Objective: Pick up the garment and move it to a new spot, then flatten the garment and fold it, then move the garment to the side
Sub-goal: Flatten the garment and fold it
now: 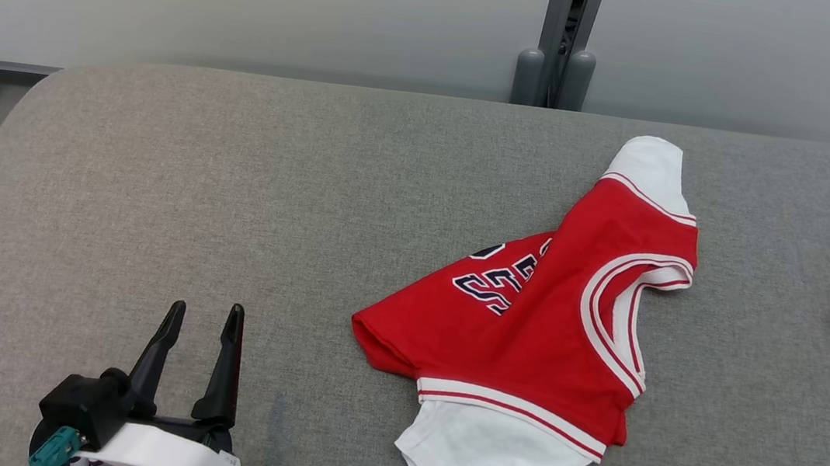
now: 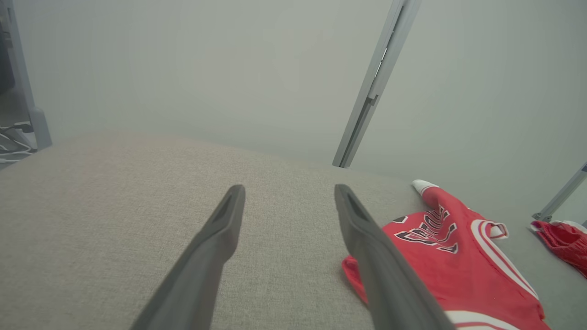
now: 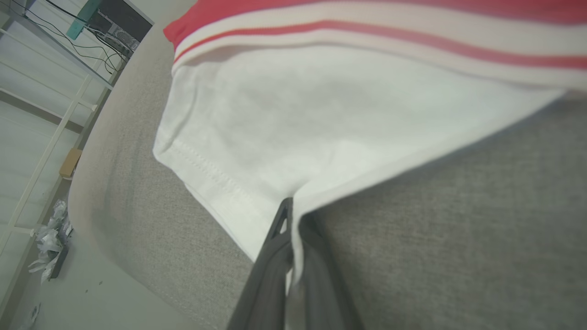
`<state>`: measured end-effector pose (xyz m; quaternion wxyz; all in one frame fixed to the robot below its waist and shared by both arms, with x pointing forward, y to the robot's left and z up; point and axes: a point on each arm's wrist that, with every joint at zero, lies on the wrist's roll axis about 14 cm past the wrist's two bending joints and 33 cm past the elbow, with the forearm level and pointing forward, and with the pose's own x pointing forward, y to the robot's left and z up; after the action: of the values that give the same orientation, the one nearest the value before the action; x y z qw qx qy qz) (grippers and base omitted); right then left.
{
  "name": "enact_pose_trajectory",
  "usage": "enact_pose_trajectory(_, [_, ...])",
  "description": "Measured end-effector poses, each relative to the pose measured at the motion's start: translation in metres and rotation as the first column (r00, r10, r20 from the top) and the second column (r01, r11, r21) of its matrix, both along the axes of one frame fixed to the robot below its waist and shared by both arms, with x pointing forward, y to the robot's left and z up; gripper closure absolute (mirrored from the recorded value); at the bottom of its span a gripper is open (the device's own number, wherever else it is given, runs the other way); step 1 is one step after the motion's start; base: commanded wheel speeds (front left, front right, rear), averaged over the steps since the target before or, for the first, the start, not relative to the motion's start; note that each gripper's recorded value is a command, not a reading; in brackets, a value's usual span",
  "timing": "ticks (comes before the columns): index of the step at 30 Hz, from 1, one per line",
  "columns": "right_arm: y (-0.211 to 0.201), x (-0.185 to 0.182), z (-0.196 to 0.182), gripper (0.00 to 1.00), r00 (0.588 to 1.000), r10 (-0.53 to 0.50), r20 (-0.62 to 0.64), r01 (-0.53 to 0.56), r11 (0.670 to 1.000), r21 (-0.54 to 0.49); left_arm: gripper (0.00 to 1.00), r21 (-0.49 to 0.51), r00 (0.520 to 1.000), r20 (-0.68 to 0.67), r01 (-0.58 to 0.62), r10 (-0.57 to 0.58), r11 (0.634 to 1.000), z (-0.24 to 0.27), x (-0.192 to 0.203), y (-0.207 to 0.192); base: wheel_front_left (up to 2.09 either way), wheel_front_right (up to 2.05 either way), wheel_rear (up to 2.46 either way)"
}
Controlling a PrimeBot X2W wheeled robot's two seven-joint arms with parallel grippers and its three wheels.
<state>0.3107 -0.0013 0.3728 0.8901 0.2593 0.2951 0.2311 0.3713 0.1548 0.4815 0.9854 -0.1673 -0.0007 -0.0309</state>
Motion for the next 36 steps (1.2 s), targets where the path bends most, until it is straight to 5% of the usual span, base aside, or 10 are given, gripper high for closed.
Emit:
enact_pose_trajectory(7, [-0.005,-0.001,0.008,1.00,1.000,-0.004,0.028,0.004,1.000,-0.004,0.00,-0.002,1.000,0.011,0.014,-0.014,1.000,0.004,-0.005,-0.005,0.00,0.00,0.00])
enact_pose_trajectory(13, [-0.053,0.038,0.054,1.00,0.976,-0.078,0.204,0.087,0.996,-0.036,0.00,-0.008,0.998,0.028,0.051,-0.051,0.999,0.010,-0.008,-0.018,0.00,0.00,0.00])
enact_pose_trajectory(27, [-0.156,0.098,0.162,1.00,0.821,-0.168,0.546,0.301,0.940,-0.163,0.00,-0.021,0.995,0.039,0.092,-0.091,0.996,0.014,-0.006,-0.034,0.00,0.00,0.00])
enact_pose_trajectory(36, [-0.219,0.115,0.211,1.00,0.677,-0.210,0.706,0.508,0.827,-0.241,0.00,-0.025,0.996,0.028,0.083,-0.082,0.996,0.011,-0.005,-0.031,0.00,0.00,0.00])
